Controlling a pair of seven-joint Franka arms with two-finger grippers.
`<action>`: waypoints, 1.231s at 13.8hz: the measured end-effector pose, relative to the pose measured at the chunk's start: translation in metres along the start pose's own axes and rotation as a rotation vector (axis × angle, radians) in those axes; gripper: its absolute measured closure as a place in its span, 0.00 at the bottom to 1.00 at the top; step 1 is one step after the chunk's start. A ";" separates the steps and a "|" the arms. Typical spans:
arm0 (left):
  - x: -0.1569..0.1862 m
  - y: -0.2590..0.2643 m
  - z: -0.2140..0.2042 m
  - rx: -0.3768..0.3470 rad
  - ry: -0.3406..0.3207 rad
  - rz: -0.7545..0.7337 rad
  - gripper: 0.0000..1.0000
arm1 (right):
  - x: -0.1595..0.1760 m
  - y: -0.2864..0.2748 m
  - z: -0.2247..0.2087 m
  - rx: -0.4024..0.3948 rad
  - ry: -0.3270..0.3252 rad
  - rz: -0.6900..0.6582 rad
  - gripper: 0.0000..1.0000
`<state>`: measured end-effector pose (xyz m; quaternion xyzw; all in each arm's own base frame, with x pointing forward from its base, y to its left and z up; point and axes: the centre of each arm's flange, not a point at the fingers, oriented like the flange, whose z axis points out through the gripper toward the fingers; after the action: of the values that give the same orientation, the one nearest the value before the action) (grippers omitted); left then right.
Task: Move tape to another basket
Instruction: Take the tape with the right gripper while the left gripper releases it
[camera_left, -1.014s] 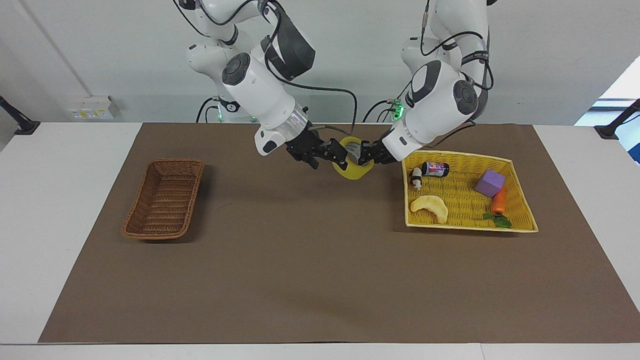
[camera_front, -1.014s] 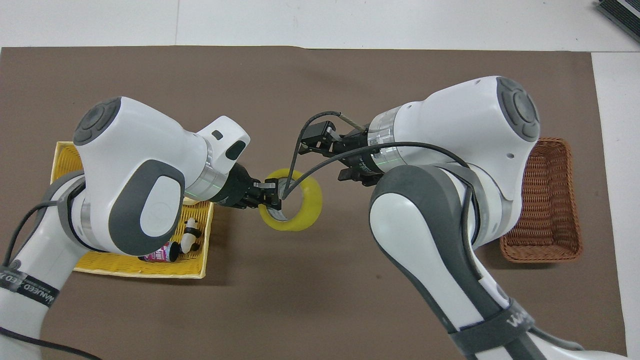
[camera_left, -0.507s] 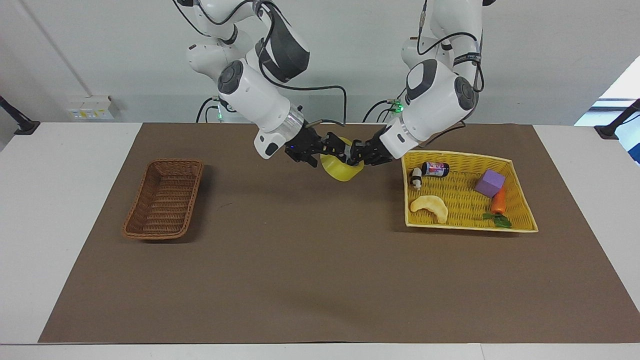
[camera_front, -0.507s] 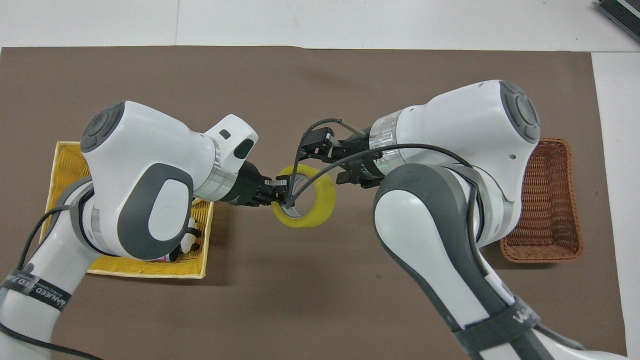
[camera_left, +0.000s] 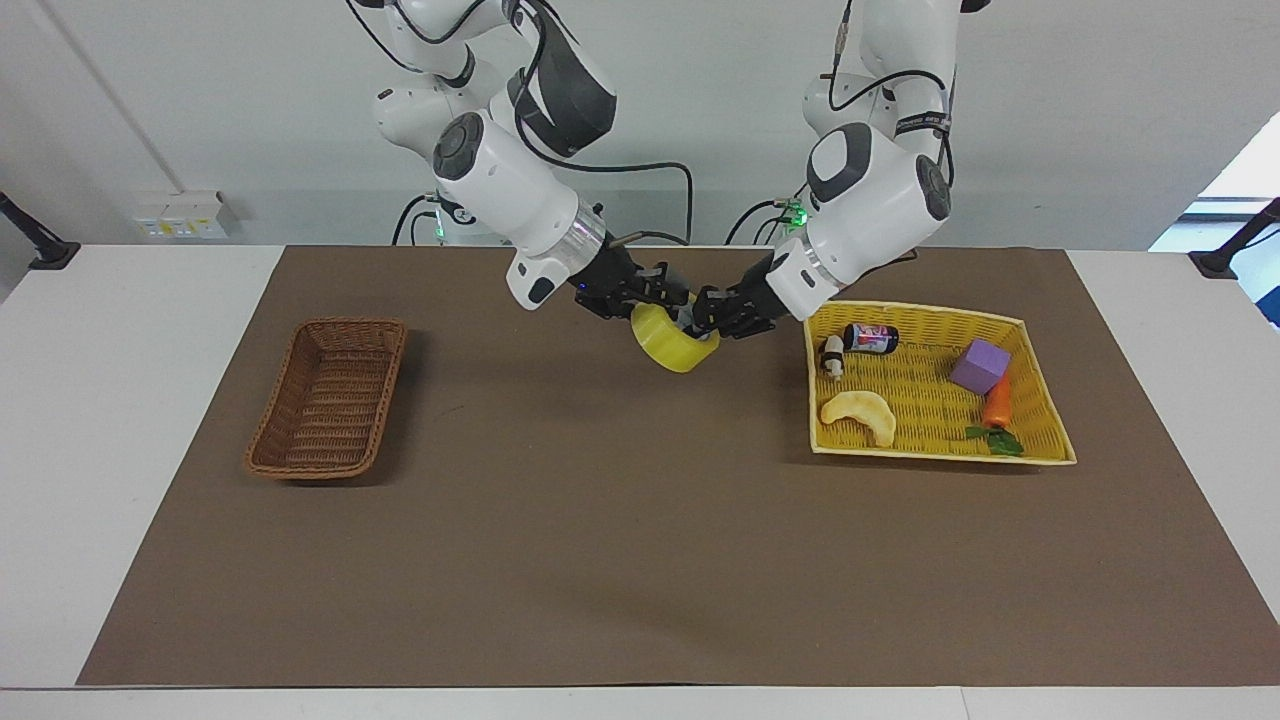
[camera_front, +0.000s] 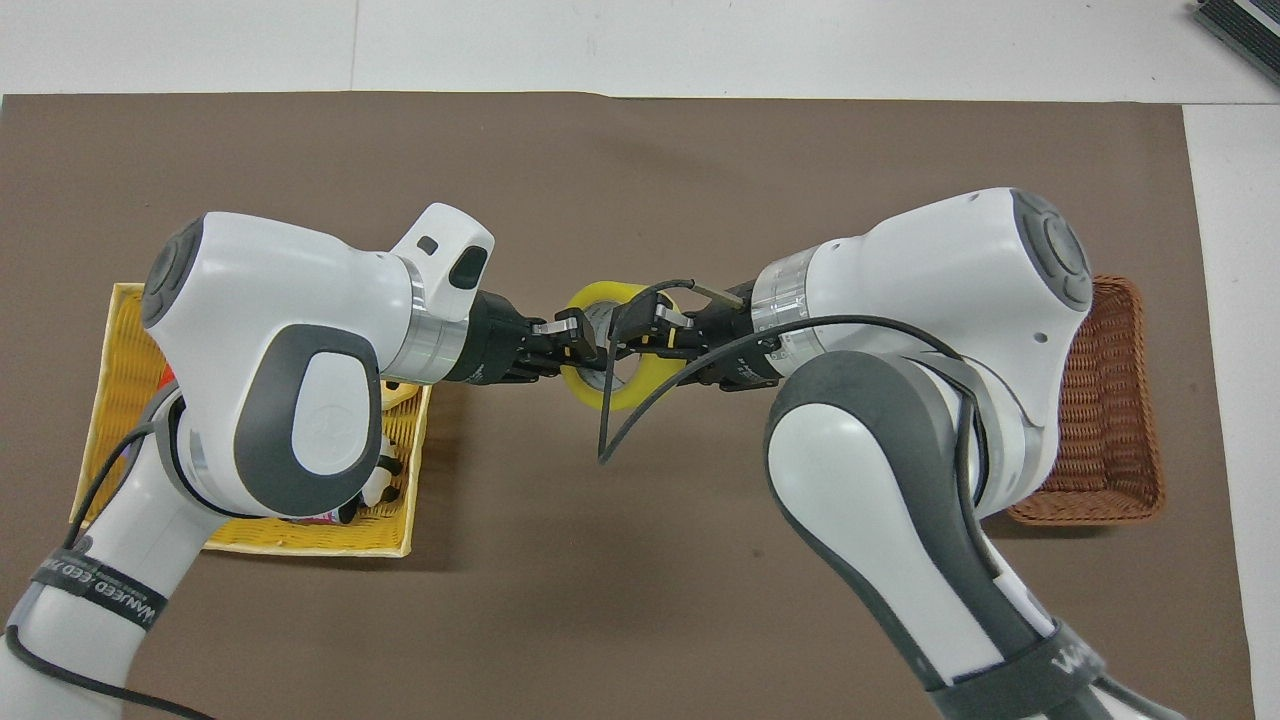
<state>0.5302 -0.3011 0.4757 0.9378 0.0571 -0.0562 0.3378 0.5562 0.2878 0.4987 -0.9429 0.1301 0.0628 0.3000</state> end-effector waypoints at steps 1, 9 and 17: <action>0.000 0.000 0.000 0.001 -0.001 0.001 0.78 | 0.000 0.001 0.001 -0.002 -0.002 0.002 0.59; 0.013 -0.011 -0.033 -0.077 0.044 -0.075 0.06 | 0.001 0.005 0.003 -0.006 -0.005 0.079 0.82; 0.044 -0.104 -0.130 0.182 0.091 -0.093 0.00 | 0.019 0.043 -0.010 -0.202 0.015 0.005 1.00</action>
<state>0.5669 -0.1355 0.5034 0.9625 0.1104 -0.0342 0.2454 0.5630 0.2439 0.4789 -0.9685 0.1275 0.0692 0.2025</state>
